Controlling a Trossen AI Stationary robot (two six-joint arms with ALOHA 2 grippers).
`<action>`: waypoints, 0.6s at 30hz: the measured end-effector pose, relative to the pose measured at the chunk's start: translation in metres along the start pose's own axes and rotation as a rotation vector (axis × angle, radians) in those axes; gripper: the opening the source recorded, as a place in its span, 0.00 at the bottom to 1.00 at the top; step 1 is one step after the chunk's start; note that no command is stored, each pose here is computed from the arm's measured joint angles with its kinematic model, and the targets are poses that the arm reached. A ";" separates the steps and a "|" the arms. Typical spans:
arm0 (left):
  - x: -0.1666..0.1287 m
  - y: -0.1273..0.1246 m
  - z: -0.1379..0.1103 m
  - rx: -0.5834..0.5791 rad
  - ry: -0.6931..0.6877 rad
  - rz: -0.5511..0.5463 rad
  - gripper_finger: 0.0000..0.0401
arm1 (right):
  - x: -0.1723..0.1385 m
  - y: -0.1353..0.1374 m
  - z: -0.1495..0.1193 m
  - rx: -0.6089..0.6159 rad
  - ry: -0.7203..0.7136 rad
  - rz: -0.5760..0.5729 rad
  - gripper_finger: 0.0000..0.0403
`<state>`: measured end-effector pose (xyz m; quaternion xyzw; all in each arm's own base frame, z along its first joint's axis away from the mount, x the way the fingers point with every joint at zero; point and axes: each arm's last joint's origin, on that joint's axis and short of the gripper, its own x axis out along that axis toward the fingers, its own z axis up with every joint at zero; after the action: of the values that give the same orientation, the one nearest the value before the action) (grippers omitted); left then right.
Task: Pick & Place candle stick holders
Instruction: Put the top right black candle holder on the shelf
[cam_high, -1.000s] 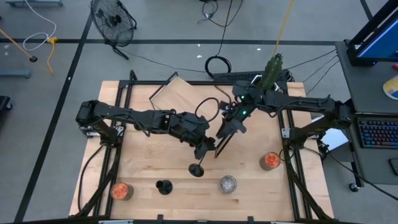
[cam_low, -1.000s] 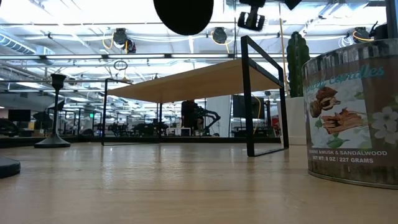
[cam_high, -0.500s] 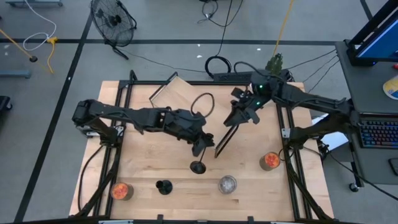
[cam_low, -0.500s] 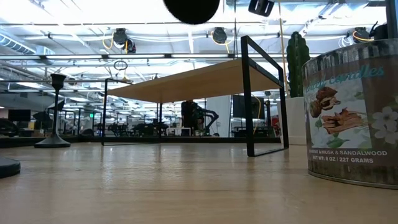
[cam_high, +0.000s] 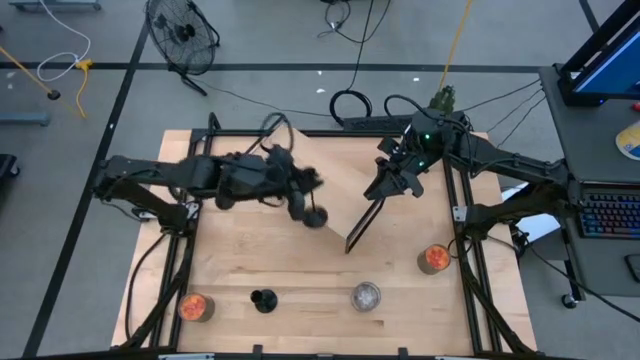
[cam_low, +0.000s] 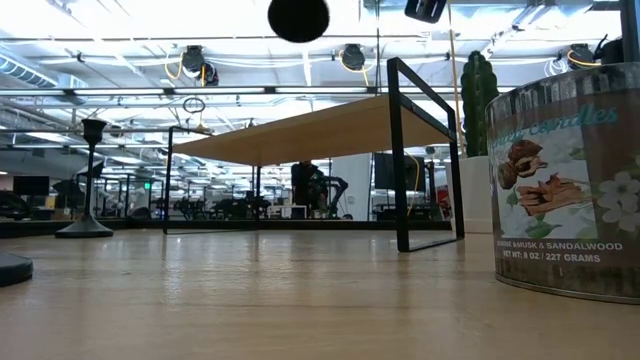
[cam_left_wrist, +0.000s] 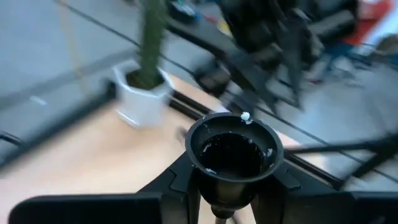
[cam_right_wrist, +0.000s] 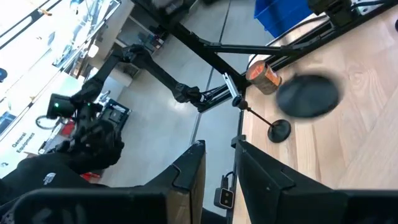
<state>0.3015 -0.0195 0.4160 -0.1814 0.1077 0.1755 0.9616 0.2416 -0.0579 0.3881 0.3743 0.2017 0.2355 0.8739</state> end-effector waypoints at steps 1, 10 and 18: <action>-0.002 0.003 0.003 0.019 -0.027 0.035 0.25 | 0.000 0.000 0.000 -0.003 0.000 0.000 0.21; -0.002 0.044 0.022 0.161 -0.100 0.346 0.25 | 0.000 0.000 0.000 -0.014 0.001 -0.002 0.21; 0.006 0.091 0.040 0.188 -0.117 0.524 0.25 | 0.000 -0.001 -0.001 -0.017 0.003 -0.003 0.21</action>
<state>0.2787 0.0773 0.4220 -0.0473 0.1112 0.4177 0.9005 0.2415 -0.0579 0.3873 0.3664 0.2016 0.2362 0.8771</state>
